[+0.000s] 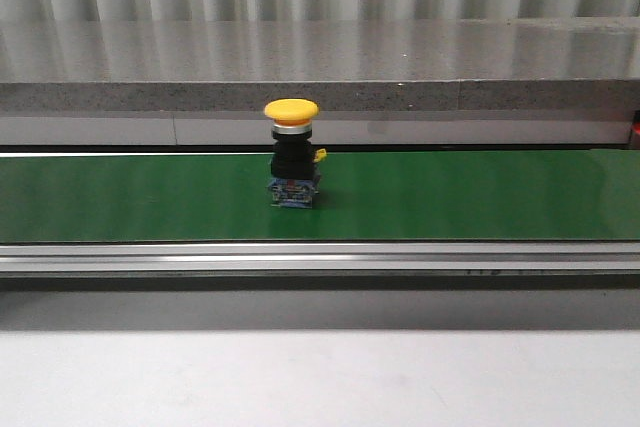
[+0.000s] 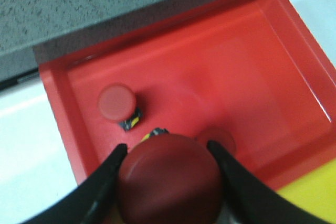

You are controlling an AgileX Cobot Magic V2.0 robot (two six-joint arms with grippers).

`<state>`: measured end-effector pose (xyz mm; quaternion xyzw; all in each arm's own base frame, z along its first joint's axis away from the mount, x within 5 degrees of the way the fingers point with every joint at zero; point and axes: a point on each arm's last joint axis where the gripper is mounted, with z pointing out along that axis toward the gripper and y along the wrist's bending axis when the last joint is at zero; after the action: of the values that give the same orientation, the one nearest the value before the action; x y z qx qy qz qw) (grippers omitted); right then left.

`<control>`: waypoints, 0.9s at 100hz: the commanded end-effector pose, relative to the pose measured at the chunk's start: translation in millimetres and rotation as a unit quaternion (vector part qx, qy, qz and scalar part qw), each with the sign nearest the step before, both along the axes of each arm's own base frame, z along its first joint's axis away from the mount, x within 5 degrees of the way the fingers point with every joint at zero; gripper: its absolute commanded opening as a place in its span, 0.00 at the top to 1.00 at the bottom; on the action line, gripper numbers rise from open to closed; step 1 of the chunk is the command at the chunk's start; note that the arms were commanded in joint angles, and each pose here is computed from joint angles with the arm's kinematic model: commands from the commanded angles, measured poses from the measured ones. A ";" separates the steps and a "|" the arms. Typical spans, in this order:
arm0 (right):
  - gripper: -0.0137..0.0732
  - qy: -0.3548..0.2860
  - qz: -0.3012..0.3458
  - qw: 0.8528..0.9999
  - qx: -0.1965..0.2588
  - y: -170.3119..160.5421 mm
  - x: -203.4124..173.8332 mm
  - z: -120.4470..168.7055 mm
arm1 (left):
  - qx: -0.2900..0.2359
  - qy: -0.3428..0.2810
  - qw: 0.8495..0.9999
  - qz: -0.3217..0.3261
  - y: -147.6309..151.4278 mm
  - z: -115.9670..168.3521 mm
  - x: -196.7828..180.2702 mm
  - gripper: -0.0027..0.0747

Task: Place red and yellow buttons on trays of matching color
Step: 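Lift the red button and lower it into the red tray, open right gripper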

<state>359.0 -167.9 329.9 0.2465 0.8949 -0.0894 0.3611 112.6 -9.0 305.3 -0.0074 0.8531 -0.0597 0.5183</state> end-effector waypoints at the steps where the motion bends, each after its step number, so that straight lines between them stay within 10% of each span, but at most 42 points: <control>1: 0.68 -0.067 0.003 0.997 -0.034 -5.6 7.1 29.7 | -0.008 -0.052 0.999 0.003 -0.3 15.5 2.6 0.99; 90: 0.68 -0.086 -0.037 0.995 -0.028 -73.3 62.2 -27.7 | -0.008 -0.052 0.999 0.003 -0.3 15.5 2.6 0.99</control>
<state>422.0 -240.6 255.5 0.2849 0.8862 -0.0965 0.3524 112.6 -9.0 305.3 -0.0074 0.8531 -0.0597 0.5183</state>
